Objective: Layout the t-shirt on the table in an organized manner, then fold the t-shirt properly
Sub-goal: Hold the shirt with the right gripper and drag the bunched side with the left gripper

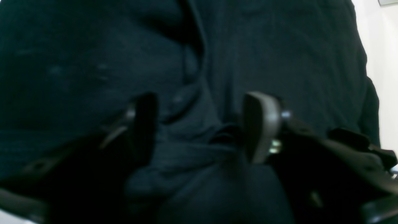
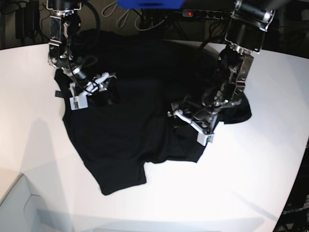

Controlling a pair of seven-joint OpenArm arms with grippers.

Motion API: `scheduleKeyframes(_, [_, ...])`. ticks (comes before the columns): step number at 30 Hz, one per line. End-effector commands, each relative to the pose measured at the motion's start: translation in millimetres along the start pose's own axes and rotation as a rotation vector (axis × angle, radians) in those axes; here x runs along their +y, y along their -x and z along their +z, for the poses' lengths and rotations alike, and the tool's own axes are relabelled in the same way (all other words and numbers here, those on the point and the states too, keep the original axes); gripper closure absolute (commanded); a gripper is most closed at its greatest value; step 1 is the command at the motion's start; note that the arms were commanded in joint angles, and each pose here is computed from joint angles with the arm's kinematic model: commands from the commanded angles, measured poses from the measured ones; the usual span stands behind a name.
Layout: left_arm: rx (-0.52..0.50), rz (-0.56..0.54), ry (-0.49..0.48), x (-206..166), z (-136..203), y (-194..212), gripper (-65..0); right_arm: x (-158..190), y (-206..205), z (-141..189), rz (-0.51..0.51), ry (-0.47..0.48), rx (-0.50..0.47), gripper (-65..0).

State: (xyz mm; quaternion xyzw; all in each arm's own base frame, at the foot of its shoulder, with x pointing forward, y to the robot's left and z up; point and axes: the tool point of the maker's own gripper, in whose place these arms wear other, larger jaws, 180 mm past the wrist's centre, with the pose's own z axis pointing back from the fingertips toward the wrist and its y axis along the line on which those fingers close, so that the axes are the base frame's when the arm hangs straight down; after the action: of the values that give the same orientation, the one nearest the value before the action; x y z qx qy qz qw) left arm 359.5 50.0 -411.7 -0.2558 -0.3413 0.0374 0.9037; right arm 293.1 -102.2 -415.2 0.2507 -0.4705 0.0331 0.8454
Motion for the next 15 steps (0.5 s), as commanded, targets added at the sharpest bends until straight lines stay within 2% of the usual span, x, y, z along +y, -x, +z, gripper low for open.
scheduleKeyframes(1, [-0.039,-0.003,0.022,-6,1,-16,-29.6,2,-15,0,0.010,-0.018,-0.047,-37.7])
scheduleKeyframes(6, [-0.078,-0.020,0.042,-15,6,-33,0.0,2,-14,0,0.010,-0.018,-0.046,-37.7])
scheduleKeyframes(9, [-0.127,-0.047,0.067,-27,14,-53,-1.5,2,-14,0,0.010,-0.018,-0.046,-37.7])
scheduleKeyframes(15, [-0.324,0.026,0.012,5,43,-134,-0.1,2,-13,1,0.010,-0.017,-0.044,-37.7])
